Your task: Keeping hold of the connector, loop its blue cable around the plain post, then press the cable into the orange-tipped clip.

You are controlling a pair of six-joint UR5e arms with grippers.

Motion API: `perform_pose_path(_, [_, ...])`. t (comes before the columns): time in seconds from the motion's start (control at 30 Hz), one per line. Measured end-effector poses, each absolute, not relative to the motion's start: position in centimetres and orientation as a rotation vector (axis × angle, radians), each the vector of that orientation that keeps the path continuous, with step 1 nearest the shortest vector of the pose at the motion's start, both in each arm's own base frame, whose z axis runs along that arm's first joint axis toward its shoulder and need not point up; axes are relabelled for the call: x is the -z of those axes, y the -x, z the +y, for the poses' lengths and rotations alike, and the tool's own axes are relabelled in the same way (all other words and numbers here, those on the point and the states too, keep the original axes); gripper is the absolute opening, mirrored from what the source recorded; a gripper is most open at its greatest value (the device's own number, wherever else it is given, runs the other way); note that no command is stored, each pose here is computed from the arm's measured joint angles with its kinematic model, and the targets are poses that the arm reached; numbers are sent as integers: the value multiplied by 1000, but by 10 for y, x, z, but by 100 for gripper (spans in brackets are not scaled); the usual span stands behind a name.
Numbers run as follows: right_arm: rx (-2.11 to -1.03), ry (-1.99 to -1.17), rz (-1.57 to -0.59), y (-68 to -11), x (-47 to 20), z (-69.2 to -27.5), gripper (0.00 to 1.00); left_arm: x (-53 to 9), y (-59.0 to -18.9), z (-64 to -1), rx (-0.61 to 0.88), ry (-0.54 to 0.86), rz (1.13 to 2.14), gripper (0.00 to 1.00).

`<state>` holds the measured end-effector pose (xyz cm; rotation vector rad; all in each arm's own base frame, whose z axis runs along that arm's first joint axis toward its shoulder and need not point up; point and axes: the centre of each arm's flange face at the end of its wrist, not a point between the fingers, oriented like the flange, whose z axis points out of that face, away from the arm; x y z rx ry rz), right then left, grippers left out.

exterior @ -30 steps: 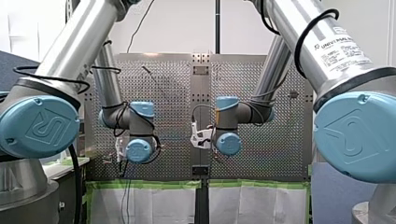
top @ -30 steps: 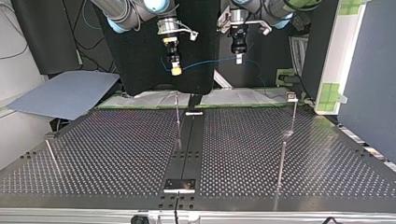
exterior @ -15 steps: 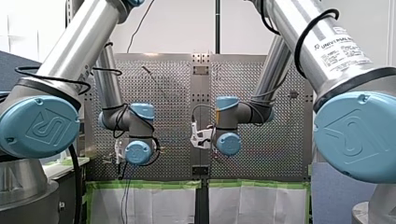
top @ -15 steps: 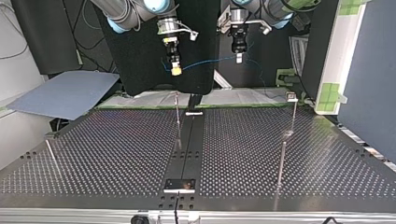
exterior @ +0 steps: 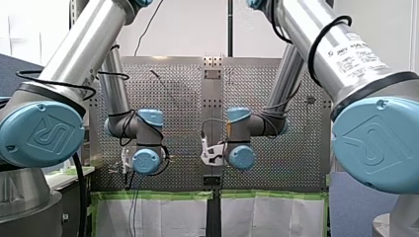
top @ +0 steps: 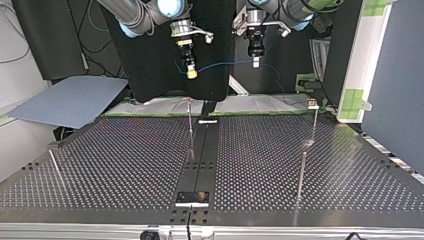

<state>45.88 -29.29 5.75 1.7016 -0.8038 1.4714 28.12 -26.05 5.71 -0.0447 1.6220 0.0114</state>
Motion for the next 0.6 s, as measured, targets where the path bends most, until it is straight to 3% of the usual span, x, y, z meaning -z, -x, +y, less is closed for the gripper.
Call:
perform_pose_path(0.27, [-1370, -1817, -828, -448, -12, -283, 0, -57, -281, -260, -11, 45, 1622, 0])
perform_pose_path(0.6, [-1288, -1901, -849, -437, 35, -273, 0, -62, -282, -256, -3, 65, 1626, 0])
